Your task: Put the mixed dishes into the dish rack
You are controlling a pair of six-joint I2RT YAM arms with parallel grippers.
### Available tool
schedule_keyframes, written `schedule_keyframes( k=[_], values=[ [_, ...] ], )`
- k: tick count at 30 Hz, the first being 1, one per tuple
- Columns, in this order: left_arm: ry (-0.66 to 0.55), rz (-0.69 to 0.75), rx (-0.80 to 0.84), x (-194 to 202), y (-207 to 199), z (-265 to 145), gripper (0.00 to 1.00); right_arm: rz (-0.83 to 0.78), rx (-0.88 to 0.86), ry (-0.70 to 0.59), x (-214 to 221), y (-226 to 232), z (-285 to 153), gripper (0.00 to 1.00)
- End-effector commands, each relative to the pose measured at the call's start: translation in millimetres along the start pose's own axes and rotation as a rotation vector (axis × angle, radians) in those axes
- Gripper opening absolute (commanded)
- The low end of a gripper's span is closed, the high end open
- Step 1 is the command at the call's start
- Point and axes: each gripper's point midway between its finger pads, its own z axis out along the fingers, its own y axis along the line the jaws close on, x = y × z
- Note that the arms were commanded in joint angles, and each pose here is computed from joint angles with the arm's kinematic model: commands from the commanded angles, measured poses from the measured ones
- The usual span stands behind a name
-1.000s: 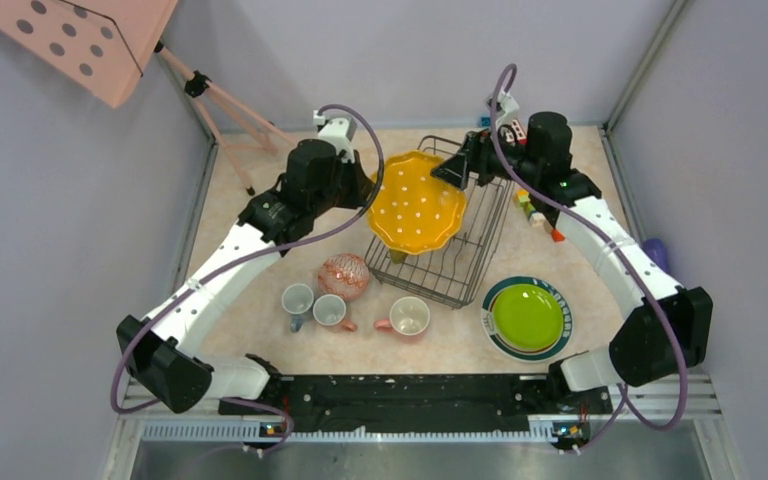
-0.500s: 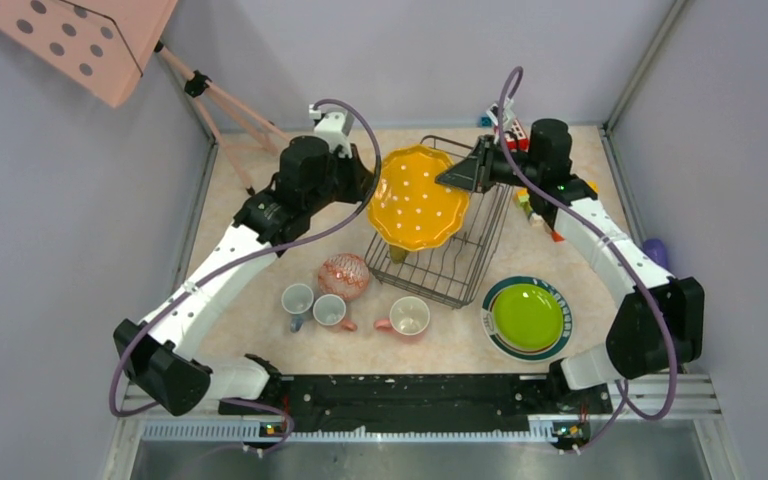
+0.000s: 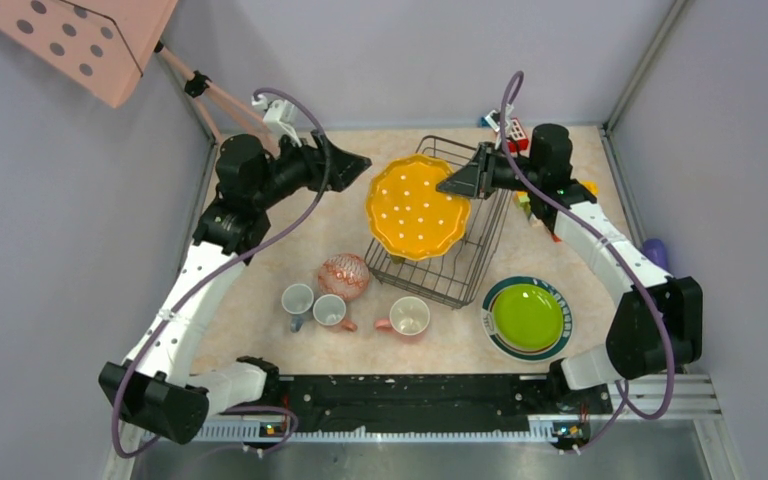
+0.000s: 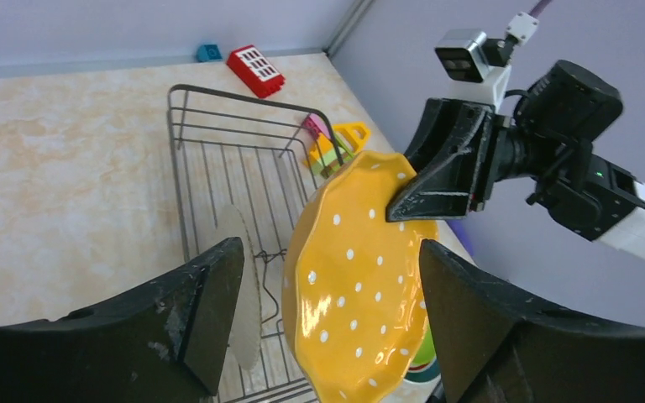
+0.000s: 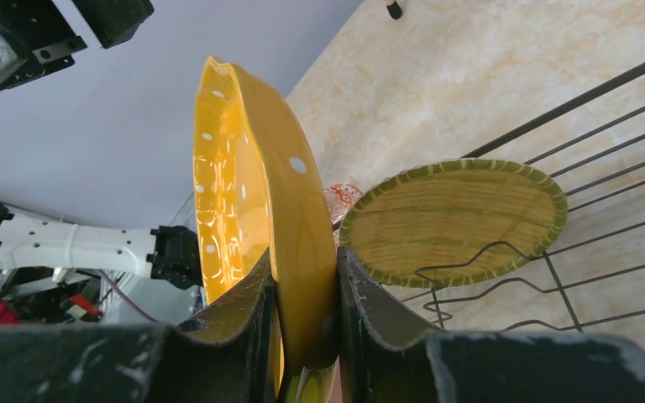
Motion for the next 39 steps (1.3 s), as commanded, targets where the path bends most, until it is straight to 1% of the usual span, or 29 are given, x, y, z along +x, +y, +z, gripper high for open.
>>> schedule_keyframes(
  k=[1,2,3,4,9,15,18,19,23,26,28,29,30,31,32,33,34,36,38,39],
  values=[
    [0.027,-0.010,0.208,1,-32,-9,0.83,-0.150,-0.168,-0.083,-41,66,-18,0.00],
    [0.036,-0.013,0.213,3,-32,-8,0.85,-0.145,-0.180,-0.082,-42,69,-19,0.00],
    [0.048,-0.019,0.224,6,-33,-8,0.92,-0.145,-0.190,-0.082,-42,72,-20,0.00],
    [0.058,-0.026,0.231,9,-32,-6,0.97,-0.145,-0.198,-0.084,-43,74,-20,0.00],
    [0.116,-0.086,0.244,21,-27,5,0.98,-0.155,-0.206,-0.103,-49,80,-22,0.00],
    [0.172,-0.140,0.260,34,-22,14,0.88,-0.176,-0.228,-0.128,-54,88,-24,0.00],
    [0.213,-0.160,0.324,40,-30,13,0.74,-0.186,-0.228,-0.148,-58,90,-25,0.00],
    [0.209,-0.154,0.345,38,-33,13,0.71,-0.189,-0.225,-0.155,-59,91,-25,0.00],
    [0.226,-0.141,0.396,39,-41,10,0.59,-0.198,-0.232,-0.173,-61,92,-25,0.00],
    [0.248,-0.135,0.424,43,-46,9,0.58,-0.193,-0.220,-0.182,-61,87,-23,0.00],
    [0.275,-0.134,0.442,49,-48,11,0.60,-0.186,-0.208,-0.187,-61,83,-21,0.00],
    [0.294,-0.134,0.440,52,-49,12,0.59,-0.184,-0.202,-0.191,-61,81,-21,0.00],
    [0.314,-0.138,0.434,56,-49,13,0.54,-0.183,-0.197,-0.195,-61,79,-20,0.00],
    [0.319,-0.137,0.423,57,-47,15,0.42,-0.181,-0.192,-0.199,-61,78,-20,0.00],
    [0.317,-0.136,0.412,57,-46,16,0.36,-0.181,-0.190,-0.199,-60,77,-19,0.00],
    [0.306,-0.130,0.394,55,-43,18,0.09,-0.181,-0.186,-0.199,-60,75,-19,0.00],
    [0.298,-0.126,0.367,54,-40,19,0.00,-0.179,-0.179,-0.197,-60,74,-19,0.05],
    [0.269,-0.110,0.295,50,-31,21,0.00,-0.173,-0.141,-0.199,-59,67,-19,0.38],
    [0.226,-0.081,0.225,44,-26,21,0.00,-0.152,-0.033,-0.217,-60,50,-21,0.65],
    [0.203,-0.058,0.185,42,-23,21,0.00,-0.140,0.048,-0.235,-62,38,-23,0.77]
  ],
)
